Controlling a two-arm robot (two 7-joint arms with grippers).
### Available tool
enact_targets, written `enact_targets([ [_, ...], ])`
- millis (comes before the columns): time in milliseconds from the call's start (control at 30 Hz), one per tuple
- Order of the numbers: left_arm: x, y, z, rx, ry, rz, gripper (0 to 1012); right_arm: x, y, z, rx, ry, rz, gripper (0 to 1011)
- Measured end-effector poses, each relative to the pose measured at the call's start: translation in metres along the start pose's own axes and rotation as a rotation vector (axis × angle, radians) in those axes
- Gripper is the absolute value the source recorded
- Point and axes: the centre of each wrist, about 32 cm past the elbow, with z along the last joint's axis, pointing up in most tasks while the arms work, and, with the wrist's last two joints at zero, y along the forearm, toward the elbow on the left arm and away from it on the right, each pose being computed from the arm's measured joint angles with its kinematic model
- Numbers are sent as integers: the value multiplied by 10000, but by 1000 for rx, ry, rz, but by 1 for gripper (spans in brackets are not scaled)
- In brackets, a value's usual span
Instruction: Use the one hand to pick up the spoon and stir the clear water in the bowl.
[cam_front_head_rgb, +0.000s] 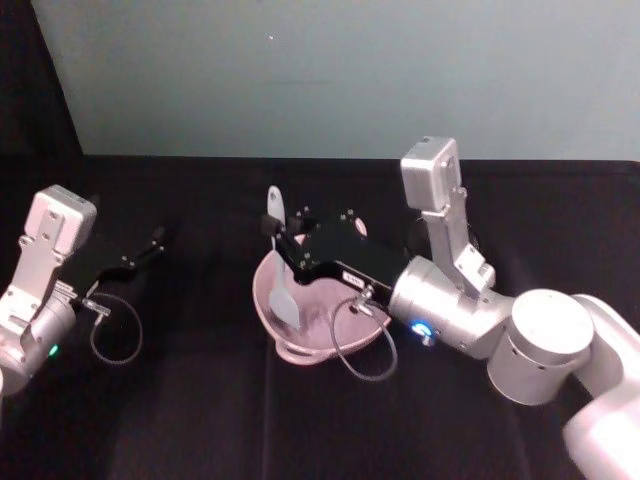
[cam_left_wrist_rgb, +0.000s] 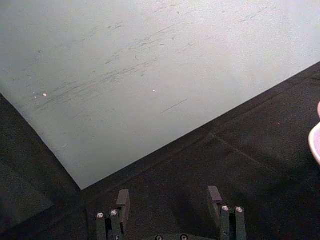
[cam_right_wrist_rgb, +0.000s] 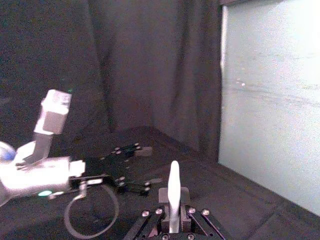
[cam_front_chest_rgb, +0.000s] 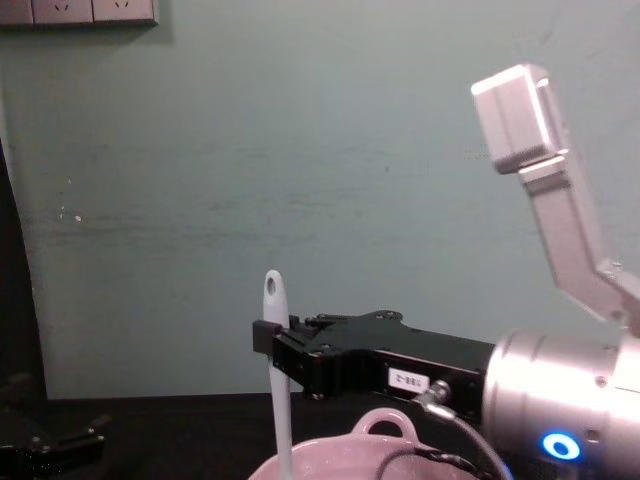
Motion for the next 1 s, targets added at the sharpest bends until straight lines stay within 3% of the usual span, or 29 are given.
enact_targets([
  [267, 0, 0, 0, 0, 0, 0, 1011, 66, 199, -79, 29, -36, -108, 125],
  [467, 0, 0, 0, 0, 0, 0, 1011, 125, 228, -112, 43, -81, -198, 125],
  [667, 0, 0, 0, 0, 0, 0, 1011, 222, 167, -110, 44, -126, -287, 125],
  [1000, 0, 0, 0, 0, 0, 0, 1011, 285, -83, -41, 2, -129, -313, 125],
])
